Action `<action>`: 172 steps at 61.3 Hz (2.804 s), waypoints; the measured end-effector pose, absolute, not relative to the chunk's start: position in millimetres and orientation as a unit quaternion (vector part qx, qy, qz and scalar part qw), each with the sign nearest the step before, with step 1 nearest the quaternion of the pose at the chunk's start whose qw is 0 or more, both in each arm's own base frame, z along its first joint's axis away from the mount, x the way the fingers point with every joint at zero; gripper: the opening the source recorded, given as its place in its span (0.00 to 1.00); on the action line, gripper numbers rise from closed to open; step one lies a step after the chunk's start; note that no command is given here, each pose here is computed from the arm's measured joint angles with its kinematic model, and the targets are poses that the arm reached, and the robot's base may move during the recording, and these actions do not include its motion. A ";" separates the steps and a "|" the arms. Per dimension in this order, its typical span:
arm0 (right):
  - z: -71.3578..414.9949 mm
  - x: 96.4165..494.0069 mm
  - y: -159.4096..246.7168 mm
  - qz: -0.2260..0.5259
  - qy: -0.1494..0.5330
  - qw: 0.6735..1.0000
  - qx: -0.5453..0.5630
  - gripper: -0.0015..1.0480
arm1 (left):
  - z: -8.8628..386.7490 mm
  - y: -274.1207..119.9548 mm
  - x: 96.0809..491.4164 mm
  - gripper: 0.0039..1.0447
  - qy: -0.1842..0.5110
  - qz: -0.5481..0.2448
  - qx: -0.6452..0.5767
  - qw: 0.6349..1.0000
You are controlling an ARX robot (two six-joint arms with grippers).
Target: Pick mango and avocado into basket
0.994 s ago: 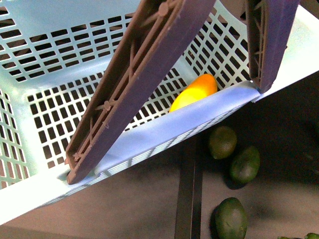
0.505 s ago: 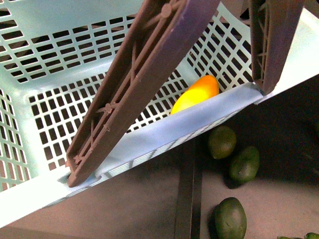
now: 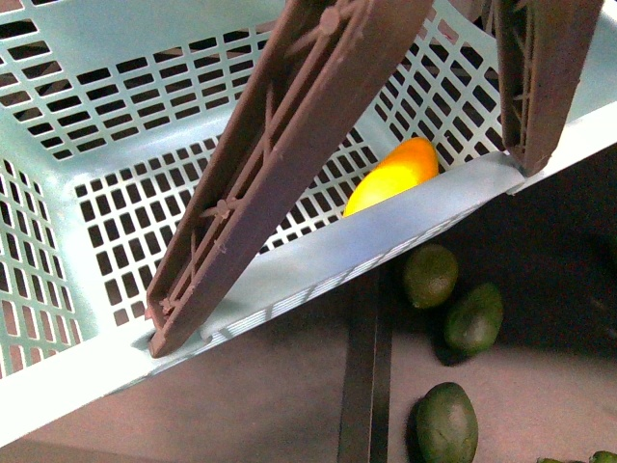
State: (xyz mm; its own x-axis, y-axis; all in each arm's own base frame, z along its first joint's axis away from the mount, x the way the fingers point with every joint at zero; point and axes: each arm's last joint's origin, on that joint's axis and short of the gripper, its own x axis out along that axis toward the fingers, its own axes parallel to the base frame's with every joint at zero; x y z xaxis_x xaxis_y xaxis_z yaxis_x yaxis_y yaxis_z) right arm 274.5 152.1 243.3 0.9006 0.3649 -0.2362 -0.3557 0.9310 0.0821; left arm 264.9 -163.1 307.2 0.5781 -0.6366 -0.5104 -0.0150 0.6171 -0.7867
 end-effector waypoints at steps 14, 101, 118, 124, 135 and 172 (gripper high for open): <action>245.1 273.4 150.7 0.153 0.124 0.980 0.030 0.92 | 307.0 -163.1 265.0 0.27 0.415 -0.194 -0.390 0.798; 176.4 143.7 7.1 0.014 0.005 1.000 0.001 0.02 | 307.1 -163.2 264.9 0.27 0.417 -0.194 -0.393 0.796; 170.0 130.9 0.4 0.001 -0.004 1.000 0.002 0.02 | 307.0 -163.2 264.9 0.27 0.416 -0.194 -0.392 0.797; 171.2 127.5 0.4 0.001 -0.007 1.000 0.002 0.02 | 307.0 -163.2 264.9 0.27 0.416 -0.194 -0.392 0.797; 171.9 122.4 0.3 0.001 -0.008 1.000 0.001 0.02 | 307.0 -163.2 264.9 0.27 0.416 -0.194 -0.392 0.797; 172.1 109.0 0.3 0.001 -0.009 1.000 0.002 0.02 | 307.0 -163.2 264.9 0.27 0.416 -0.194 -0.392 0.797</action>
State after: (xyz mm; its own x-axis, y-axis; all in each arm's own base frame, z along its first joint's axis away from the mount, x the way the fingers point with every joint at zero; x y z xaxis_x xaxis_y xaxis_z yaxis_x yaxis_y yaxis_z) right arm 109.0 0.3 172.1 0.9998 0.0015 0.0185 -0.0016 1.0000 0.0033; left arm 264.9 -163.2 307.0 0.5783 -0.6358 -0.5112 -0.0166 0.6173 -0.7866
